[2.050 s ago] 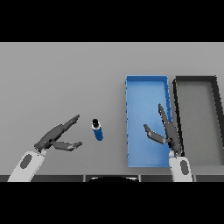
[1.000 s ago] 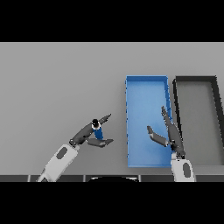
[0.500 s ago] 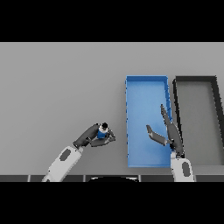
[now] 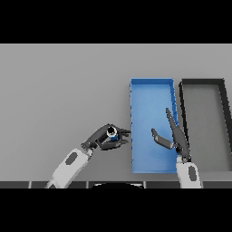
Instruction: Pick up the blue pipe and place it into the blue bin.
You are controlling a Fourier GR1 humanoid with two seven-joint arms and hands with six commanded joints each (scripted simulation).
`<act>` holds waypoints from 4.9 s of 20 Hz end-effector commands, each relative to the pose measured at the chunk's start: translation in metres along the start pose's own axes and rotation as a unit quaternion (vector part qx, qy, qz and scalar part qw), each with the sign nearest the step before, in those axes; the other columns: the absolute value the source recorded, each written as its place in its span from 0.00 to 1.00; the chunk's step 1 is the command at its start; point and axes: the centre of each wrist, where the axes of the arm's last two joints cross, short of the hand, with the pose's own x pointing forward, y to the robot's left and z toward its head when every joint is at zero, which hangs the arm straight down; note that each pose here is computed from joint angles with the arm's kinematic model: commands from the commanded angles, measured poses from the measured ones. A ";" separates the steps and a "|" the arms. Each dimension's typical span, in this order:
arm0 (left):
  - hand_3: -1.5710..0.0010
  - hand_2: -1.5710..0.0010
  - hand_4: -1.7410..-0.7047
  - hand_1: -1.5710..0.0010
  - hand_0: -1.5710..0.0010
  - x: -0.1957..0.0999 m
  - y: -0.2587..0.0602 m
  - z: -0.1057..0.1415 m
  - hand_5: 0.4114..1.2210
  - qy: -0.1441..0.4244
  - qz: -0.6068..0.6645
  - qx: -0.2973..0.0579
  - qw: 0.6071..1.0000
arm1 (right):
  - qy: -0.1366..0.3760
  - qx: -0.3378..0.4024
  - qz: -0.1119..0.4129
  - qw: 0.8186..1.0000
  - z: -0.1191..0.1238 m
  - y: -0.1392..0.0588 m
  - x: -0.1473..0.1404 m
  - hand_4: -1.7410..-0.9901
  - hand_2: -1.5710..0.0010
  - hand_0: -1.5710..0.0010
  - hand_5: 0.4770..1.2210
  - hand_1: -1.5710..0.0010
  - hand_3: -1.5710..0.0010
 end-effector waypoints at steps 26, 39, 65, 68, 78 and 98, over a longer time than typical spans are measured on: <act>0.08 0.00 0.01 0.00 0.00 0.031 -0.008 -0.011 1.00 0.020 -0.021 -0.035 0.999 | -0.063 0.068 -0.179 0.979 0.055 0.010 0.071 0.55 1.00 1.00 0.04 1.00 1.00; 0.05 0.00 0.11 0.00 0.00 0.032 -0.006 -0.014 1.00 0.011 -0.026 -0.050 0.998 | -0.154 0.285 -0.083 0.942 -0.016 0.034 0.163 0.63 1.00 1.00 0.04 1.00 1.00; 0.02 0.00 0.01 0.00 0.00 0.030 0.004 -0.015 1.00 0.033 -0.043 -0.047 0.997 | -0.209 0.380 -0.087 0.897 -0.064 0.085 0.196 0.36 0.03 0.03 0.92 0.03 0.04; 0.23 0.24 0.19 0.21 0.17 0.034 0.006 -0.012 1.00 0.024 -0.065 -0.058 0.996 | -0.215 0.374 -0.094 0.897 -0.062 0.087 0.198 0.35 0.02 0.02 0.96 0.02 0.02; 0.92 0.92 0.83 0.92 0.91 0.029 0.011 -0.011 0.46 0.033 -0.124 -0.068 0.989 | -0.199 0.355 -0.075 0.910 -0.059 0.086 0.201 0.34 0.00 0.00 1.00 0.00 0.00; 1.00 1.00 0.80 1.00 1.00 0.029 0.006 0.002 0.09 0.090 -0.080 -0.043 0.992 | -0.251 0.277 -0.205 0.904 -0.094 -0.006 0.313 0.33 0.00 0.00 1.00 0.00 0.00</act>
